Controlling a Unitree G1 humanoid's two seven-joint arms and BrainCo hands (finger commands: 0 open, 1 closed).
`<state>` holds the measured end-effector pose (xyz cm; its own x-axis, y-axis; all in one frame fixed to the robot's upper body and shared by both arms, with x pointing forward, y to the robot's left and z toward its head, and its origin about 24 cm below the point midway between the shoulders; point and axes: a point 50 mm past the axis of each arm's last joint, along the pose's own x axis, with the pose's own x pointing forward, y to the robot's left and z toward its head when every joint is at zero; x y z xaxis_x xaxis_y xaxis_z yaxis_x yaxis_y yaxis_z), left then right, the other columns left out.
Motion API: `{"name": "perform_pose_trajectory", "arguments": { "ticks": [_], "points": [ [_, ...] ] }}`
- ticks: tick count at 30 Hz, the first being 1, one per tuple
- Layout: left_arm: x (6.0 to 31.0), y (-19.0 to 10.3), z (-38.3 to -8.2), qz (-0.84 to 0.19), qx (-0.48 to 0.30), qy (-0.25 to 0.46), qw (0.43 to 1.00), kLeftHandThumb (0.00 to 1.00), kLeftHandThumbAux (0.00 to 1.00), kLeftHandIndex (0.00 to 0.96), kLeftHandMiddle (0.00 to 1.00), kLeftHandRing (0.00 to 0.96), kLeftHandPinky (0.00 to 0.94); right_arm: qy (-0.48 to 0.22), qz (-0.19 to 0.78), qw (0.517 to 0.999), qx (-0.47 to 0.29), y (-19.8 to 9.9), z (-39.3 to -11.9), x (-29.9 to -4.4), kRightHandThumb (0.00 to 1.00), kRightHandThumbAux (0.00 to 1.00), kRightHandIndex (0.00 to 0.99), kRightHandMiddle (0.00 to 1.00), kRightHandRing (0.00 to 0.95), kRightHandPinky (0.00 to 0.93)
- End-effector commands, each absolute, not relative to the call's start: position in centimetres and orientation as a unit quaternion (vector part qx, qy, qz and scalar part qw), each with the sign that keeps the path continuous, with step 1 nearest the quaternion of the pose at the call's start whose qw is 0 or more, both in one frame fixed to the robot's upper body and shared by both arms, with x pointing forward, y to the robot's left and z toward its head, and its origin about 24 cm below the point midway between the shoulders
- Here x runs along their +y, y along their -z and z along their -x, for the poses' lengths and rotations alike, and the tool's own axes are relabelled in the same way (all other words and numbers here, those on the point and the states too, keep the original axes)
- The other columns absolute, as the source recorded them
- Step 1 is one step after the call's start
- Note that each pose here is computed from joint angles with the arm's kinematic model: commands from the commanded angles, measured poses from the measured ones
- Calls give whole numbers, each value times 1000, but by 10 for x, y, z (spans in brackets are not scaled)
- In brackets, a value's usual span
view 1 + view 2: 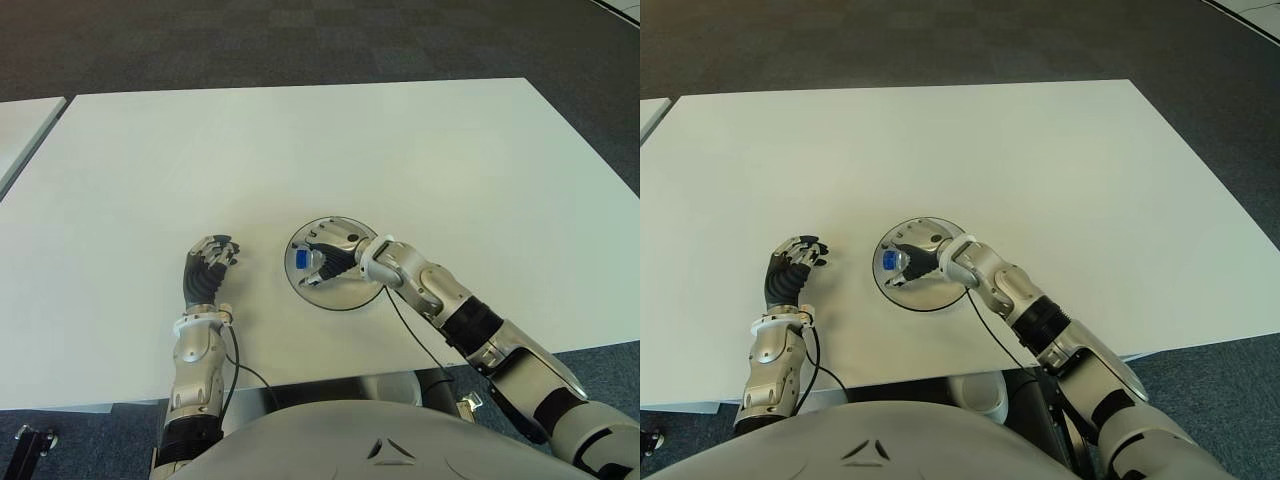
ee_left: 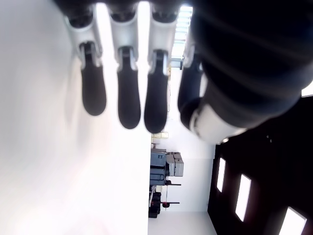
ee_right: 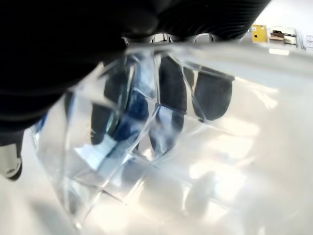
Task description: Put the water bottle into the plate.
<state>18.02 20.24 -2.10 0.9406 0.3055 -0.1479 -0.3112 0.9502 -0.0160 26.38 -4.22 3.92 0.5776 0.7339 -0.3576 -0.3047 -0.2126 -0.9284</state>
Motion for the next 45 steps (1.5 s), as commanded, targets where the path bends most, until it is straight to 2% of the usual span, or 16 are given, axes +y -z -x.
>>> {"name": "perform_pose_trajectory", "arguments": {
  "ticks": [1,9,17,22,26,33,45],
  "points": [
    [203,29,-175,16,97,-159,982,705,716,428,493,476,476,-434,653,605,-140,-22,-259,-53,580,222,0,0,0,0],
    [202,29,-176,19,98,-159,982,705,715,428,496,476,477,-418,643,624,-152,-22,-258,-56,599,162,0,0,0,0],
    [202,29,-176,23,98,-159,982,706,715,429,500,482,488,-390,617,660,-176,-24,-256,-59,604,147,0,0,0,0],
    [201,29,-177,27,97,-159,982,706,715,428,505,487,490,-360,599,685,-206,-28,-255,-61,561,140,0,0,0,0],
    [201,29,-177,25,93,-157,983,706,715,428,511,492,491,-324,584,704,-243,-35,-255,-63,526,139,0,0,0,0],
    [201,29,-177,22,92,-158,983,706,715,429,515,492,492,-215,564,730,-320,-50,-252,-79,477,159,0,0,0,0],
    [202,28,-177,18,94,-154,983,706,715,429,532,508,500,-85,558,744,-357,-67,-240,-104,464,189,0,0,0,0]
  ]
}}
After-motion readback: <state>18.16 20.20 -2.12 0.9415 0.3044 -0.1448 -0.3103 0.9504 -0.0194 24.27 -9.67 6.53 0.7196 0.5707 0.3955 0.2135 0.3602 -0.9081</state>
